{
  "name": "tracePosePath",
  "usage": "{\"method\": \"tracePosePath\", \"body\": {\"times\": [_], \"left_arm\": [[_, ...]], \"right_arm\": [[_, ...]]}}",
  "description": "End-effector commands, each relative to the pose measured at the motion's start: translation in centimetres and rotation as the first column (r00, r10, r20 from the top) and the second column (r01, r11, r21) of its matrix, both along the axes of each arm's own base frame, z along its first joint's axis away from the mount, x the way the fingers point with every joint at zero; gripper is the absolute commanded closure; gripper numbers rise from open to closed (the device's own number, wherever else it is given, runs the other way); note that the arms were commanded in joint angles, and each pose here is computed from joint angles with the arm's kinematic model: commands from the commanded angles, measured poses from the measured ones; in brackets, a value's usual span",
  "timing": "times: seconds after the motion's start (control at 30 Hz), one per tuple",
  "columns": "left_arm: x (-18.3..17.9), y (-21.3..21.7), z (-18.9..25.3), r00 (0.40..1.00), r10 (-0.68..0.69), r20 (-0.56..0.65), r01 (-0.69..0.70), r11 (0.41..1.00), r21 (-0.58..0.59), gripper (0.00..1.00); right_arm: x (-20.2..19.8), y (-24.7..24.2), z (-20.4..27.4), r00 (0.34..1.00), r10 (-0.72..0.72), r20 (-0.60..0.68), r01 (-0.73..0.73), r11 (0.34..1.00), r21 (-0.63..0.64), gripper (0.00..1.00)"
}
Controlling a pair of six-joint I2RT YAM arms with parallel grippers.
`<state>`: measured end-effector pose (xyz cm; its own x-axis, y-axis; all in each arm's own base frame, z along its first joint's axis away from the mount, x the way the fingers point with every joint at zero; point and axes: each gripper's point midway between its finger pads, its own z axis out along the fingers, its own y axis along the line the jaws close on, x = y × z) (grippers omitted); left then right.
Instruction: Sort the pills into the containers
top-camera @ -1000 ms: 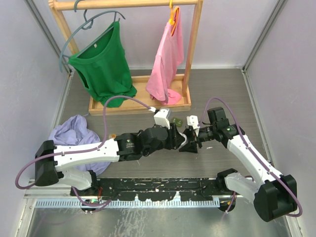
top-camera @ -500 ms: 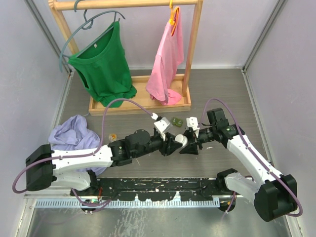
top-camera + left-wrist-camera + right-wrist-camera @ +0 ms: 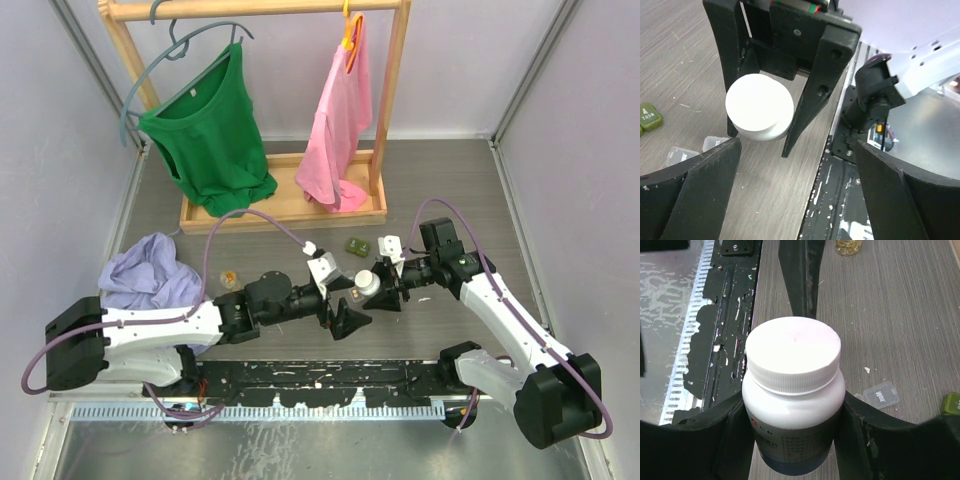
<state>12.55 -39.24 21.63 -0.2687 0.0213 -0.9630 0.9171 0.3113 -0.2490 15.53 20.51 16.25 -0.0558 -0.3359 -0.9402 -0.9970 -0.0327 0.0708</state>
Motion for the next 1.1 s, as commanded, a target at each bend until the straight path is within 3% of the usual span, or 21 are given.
{"method": "tracePosePath", "body": {"times": [0.0,0.3,0.53,0.83,0.93,1.07], "left_arm": [[-0.3,1.0,5.9,0.998,0.028,-0.047,-0.037,0.978,-0.207,0.02],[0.0,4.4,8.2,0.961,0.101,-0.257,-0.189,0.92,-0.344,0.02],[0.9,4.9,8.9,0.929,0.147,-0.338,-0.267,0.9,-0.343,0.02],[4.6,4.6,7.2,0.798,0.406,-0.445,-0.498,0.86,-0.109,0.01],[4.7,3.6,7.3,0.795,0.423,-0.436,-0.501,0.862,-0.077,0.01],[4.8,2.3,7.1,0.8,0.434,-0.414,-0.493,0.869,-0.042,0.1]], "right_arm": [[0.7,0.6,1.9,0.998,0.016,0.054,-0.018,0.999,0.046,0.85],[0.7,0.5,1.9,0.998,0.015,0.056,-0.018,0.999,0.046,0.85],[0.7,0.5,1.9,0.998,0.013,0.059,-0.015,0.999,0.043,0.85],[0.9,0.5,1.8,0.998,0.009,0.062,-0.011,0.999,0.038,0.85],[0.8,0.5,1.9,0.998,0.01,0.061,-0.012,0.999,0.04,0.85],[0.8,0.5,1.9,0.998,0.01,0.062,-0.013,0.999,0.04,0.85]]}}
